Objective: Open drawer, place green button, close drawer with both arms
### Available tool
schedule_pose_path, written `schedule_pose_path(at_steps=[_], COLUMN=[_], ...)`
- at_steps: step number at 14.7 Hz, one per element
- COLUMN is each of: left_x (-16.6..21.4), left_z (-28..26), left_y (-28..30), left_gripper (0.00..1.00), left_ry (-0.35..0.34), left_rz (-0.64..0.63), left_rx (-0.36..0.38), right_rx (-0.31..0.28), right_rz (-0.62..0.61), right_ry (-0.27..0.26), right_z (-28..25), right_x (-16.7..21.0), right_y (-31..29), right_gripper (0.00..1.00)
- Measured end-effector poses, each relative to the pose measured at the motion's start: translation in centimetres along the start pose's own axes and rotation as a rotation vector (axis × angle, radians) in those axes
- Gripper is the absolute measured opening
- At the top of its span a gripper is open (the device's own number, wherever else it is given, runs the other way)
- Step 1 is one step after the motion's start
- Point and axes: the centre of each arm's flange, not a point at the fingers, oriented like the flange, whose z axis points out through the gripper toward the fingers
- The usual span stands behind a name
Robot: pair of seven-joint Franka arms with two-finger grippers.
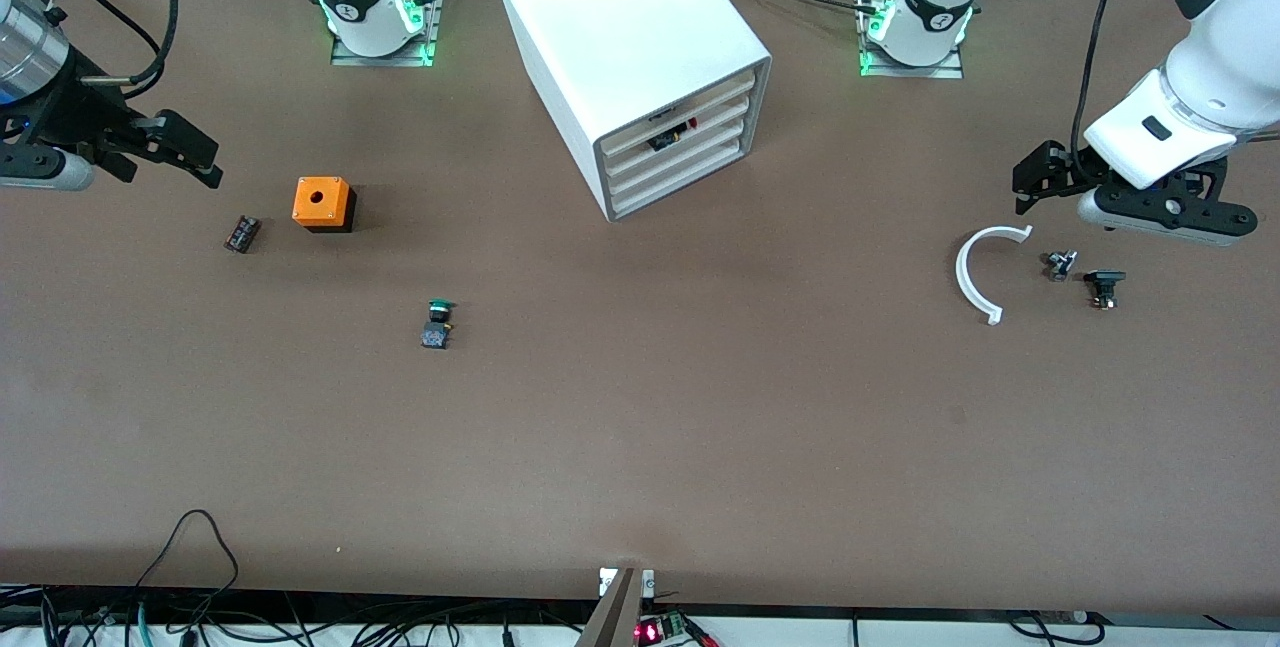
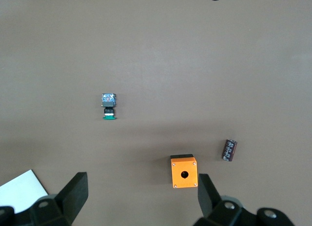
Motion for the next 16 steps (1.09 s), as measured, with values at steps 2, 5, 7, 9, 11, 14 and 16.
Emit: schedule_pose_path(at_steps=[2, 5, 7, 9, 11, 14, 16], left_x=[0.0, 0.0, 0.0, 0.0, 0.0, 0.0, 0.0], left_z=[0.0, 0.0, 0.0, 0.0, 0.0, 0.0, 0.0], left_y=[0.0, 0.0, 0.0, 0.0, 0.0, 0.0, 0.0], left_gripper=[1.0, 1.0, 1.0, 1.0, 1.0, 1.0, 1.0], left_ry=[0.0, 0.0, 0.0, 0.0, 0.0, 0.0, 0.0], left_rz=[0.0, 0.0, 0.0, 0.0, 0.0, 0.0, 0.0], left_rx=[0.0, 0.0, 0.0, 0.0, 0.0, 0.0, 0.0], right_rx=[-0.003, -0.011, -0.01, -0.008, -0.007, -0.007, -0.009], right_rz=[-0.005, -0.012, -0.01, -0.009, -0.012, -0.033, -0.052], right_ry=[-0.009, -0.004, 0.005, 0.015, 0.016, -0.009, -0.036], right_z=[0.1, -0.2, -0.6, -1.1, -1.0, 0.4, 2.1], right_x=[-0.1, -0.1, 0.0, 0.3, 0.5, 1.0, 1.5], right_y=[0.0, 0.1, 0.2, 0.2, 0.1, -1.2, -2.3], right_gripper=[1.0, 1.0, 1.0, 1.0, 1.0, 1.0, 1.0])
